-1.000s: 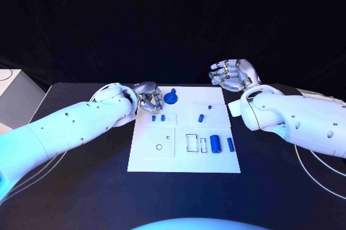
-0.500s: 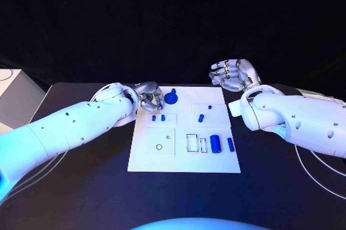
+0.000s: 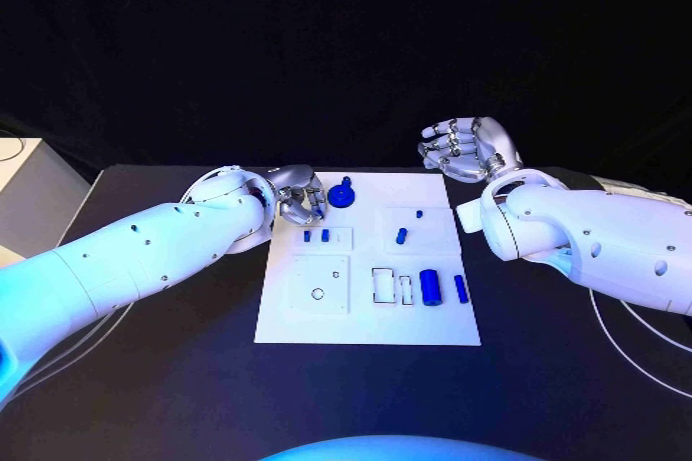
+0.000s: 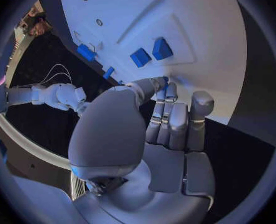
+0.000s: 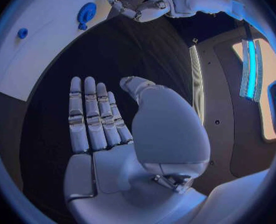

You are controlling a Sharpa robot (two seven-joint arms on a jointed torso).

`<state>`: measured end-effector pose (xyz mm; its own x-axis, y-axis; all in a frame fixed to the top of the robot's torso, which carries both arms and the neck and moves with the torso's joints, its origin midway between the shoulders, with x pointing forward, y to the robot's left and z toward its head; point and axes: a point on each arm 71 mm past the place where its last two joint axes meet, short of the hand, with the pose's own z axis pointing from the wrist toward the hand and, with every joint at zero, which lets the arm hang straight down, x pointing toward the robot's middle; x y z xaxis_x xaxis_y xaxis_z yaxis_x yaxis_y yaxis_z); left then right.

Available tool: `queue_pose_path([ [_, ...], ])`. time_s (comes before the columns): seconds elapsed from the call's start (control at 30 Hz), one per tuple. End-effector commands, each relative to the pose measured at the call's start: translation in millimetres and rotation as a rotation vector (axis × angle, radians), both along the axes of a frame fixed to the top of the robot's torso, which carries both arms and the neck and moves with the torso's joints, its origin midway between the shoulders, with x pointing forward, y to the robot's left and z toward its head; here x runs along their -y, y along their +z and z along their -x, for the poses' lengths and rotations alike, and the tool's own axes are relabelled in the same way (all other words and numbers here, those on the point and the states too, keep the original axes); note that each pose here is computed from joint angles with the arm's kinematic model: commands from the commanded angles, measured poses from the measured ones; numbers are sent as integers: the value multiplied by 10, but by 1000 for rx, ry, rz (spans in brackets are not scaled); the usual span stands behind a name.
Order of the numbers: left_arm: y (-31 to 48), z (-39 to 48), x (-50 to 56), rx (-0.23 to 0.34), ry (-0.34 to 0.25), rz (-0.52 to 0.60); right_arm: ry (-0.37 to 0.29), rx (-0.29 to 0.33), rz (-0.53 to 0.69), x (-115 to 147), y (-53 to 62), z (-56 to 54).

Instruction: Assemble the parts on the task board

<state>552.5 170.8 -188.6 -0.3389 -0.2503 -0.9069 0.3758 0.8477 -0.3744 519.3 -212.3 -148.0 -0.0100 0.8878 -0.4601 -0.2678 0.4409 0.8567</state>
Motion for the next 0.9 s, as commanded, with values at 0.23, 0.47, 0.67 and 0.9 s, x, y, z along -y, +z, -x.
queue_pose_path([
  [0.23, -55, 24, 27, -24, -20, -19, 15, 17, 6, -18, 12, 6],
  [0.47, -45, 31, 29, -16, -25, 1, 15, 15, 6, -14, 11, 6],
  [0.67, -49, 26, 14, -17, -19, 3, 15, 14, 6, -13, 10, 6],
  [0.9, -75, 8, 3, -22, -8, -5, 17, 12, 6, -16, 9, 6],
])
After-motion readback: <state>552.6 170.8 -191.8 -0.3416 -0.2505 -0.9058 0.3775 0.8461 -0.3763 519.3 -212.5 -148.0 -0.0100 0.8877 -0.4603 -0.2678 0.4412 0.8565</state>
